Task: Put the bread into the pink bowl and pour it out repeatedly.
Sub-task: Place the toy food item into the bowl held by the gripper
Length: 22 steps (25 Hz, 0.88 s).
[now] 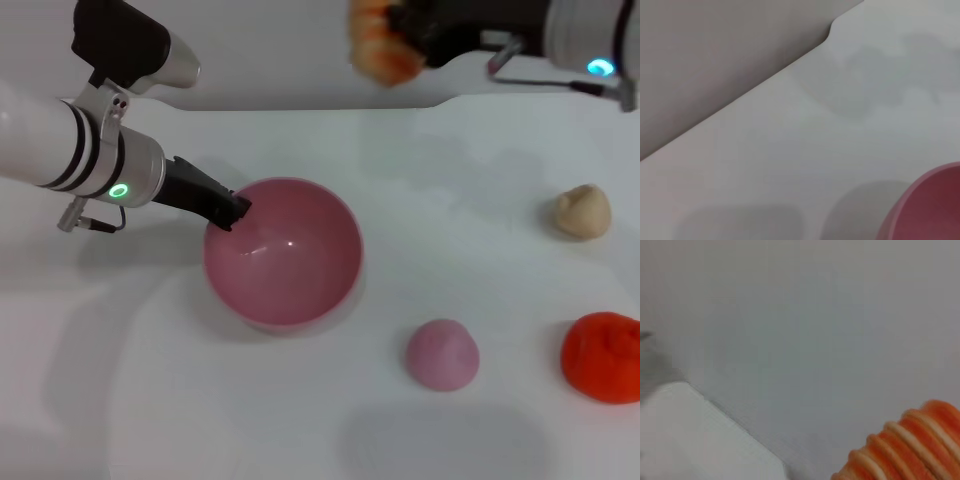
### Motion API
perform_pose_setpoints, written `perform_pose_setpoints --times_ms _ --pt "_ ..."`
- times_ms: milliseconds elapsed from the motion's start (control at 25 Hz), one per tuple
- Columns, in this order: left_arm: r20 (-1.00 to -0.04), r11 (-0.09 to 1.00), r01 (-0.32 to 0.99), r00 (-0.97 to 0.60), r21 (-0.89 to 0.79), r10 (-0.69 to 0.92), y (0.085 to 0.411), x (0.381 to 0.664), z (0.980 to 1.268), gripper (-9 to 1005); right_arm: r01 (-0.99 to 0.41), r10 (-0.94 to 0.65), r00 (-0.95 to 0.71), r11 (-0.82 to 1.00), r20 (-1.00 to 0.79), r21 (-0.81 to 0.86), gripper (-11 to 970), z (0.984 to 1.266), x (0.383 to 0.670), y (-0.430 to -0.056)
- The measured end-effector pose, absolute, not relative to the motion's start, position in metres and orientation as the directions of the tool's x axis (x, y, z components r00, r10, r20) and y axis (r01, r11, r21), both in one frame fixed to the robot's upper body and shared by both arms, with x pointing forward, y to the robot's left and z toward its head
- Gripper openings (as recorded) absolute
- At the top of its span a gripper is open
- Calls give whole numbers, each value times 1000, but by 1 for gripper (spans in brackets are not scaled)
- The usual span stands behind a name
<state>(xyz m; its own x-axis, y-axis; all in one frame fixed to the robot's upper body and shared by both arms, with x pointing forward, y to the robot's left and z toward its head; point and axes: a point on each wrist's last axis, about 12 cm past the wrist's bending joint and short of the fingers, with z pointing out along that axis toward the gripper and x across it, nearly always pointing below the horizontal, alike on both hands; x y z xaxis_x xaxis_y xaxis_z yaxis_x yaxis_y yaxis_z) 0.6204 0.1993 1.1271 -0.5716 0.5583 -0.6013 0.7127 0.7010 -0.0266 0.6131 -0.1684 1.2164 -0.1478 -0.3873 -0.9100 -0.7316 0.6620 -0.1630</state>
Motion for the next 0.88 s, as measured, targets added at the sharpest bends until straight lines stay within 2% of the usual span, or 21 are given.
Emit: perform_pose_setpoints --times_ms 360,880 --pt "-611 717 696 -584 -38 534 200 623 1130 47 -853 -487 -188 512 -853 -104 88 1174 594 -125" --pt "-614 717 696 -582 -37 534 198 624 1130 47 -882 -481 -212 469 -851 -45 86 1159 588 -114"
